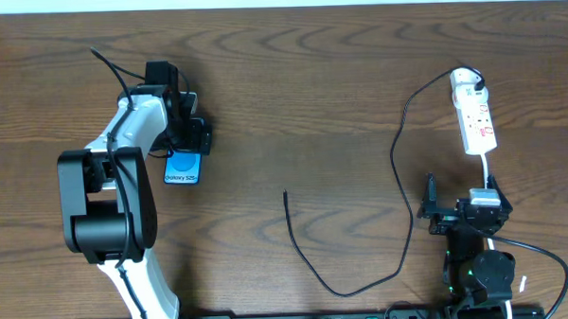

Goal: Plug charger to phone and switch on socket

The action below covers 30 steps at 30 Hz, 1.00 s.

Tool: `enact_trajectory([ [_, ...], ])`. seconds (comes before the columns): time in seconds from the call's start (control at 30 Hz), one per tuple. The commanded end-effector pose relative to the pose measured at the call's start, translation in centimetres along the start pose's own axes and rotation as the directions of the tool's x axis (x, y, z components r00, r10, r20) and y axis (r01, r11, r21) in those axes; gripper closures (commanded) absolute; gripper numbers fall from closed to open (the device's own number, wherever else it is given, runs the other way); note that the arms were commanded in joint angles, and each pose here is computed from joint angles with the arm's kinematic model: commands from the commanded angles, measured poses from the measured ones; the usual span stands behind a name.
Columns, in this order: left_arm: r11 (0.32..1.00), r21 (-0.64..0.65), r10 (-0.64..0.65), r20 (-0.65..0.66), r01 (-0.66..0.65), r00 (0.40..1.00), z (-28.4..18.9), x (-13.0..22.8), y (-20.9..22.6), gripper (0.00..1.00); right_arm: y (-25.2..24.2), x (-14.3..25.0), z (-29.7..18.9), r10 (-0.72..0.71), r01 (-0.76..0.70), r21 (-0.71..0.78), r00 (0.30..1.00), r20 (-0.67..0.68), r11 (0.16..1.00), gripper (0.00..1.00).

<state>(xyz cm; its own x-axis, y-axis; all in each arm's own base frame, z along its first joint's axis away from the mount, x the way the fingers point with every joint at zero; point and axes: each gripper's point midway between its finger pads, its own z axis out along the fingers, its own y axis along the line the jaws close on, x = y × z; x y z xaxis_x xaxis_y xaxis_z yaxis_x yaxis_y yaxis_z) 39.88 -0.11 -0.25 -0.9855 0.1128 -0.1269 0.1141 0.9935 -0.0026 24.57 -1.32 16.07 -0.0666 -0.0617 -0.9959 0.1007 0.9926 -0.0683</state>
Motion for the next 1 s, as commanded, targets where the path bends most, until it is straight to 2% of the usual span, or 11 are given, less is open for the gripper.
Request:
enact_trajectory([
  [0.0, 1.0, -0.025, 0.012, -0.057, -0.014, 0.998, 1.96, 1.25, 0.46, 0.04, 0.09, 0.01, -0.04, 0.012, -0.012, -0.003, 1.0, 0.002, 1.0, 0.01],
  [0.97, 0.999, -0.017, 0.042, -0.098, -0.044, 0.994, 1.88, 2.22, 0.35, 0.04, 0.09, 0.01, -0.04, 0.012, -0.012, -0.003, 1.0, 0.002, 1.0, 0.01],
])
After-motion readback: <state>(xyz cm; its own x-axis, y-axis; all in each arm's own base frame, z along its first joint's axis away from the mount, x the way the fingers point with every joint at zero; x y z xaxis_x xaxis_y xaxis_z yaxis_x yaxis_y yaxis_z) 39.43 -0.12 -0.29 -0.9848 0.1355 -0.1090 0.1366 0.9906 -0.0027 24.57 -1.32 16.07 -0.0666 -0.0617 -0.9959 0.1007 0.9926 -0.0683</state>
